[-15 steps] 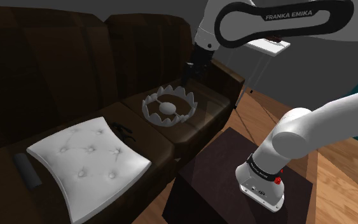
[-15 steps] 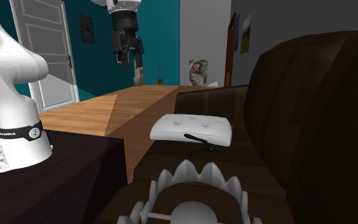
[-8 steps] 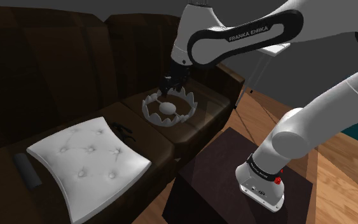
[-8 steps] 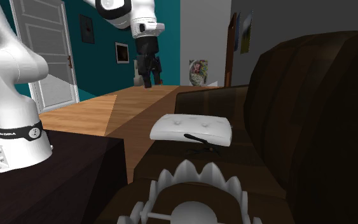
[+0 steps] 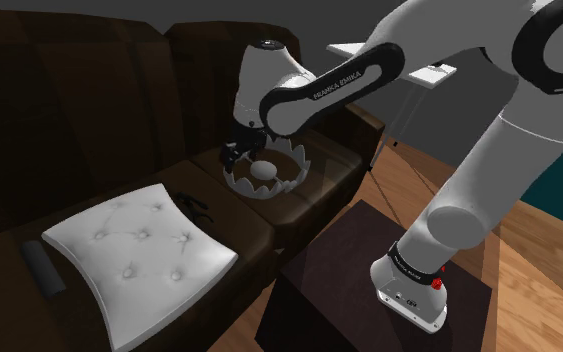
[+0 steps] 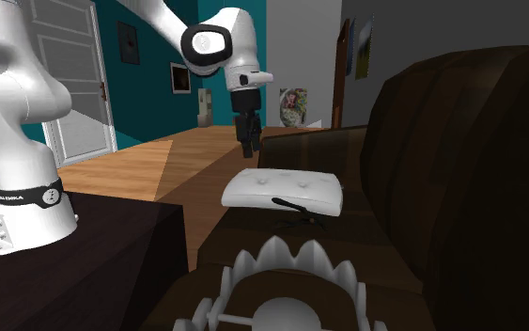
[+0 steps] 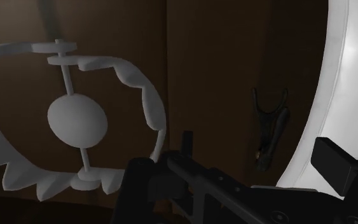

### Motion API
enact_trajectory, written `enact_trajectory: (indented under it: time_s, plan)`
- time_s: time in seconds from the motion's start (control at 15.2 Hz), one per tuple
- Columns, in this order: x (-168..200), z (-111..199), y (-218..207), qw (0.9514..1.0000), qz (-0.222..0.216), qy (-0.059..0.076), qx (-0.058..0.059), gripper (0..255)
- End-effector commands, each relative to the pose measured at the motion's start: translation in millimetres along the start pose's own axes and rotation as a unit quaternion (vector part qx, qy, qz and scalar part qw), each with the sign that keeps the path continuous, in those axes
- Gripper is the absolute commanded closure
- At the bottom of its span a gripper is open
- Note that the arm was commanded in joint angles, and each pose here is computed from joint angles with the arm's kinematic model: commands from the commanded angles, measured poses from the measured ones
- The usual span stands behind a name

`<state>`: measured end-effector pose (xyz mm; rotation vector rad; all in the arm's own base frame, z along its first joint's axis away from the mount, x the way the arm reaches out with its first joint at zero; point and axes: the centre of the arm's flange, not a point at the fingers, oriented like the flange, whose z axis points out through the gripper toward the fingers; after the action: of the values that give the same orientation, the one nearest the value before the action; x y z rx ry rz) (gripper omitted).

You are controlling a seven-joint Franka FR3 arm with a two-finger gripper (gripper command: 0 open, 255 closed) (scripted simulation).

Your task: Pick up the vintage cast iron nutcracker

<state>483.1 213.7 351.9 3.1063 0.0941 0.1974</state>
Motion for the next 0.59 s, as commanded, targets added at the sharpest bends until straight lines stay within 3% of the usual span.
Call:
enact_trajectory:
  time_s: [0.0,0.53]
  plan:
    - [13.7,21.2,-14.9,1.0000,-0.004,0.001,-0.003,0]
    - [58.2,103.1,-68.0,0.9997,-0.019,0.004,-0.016,0]
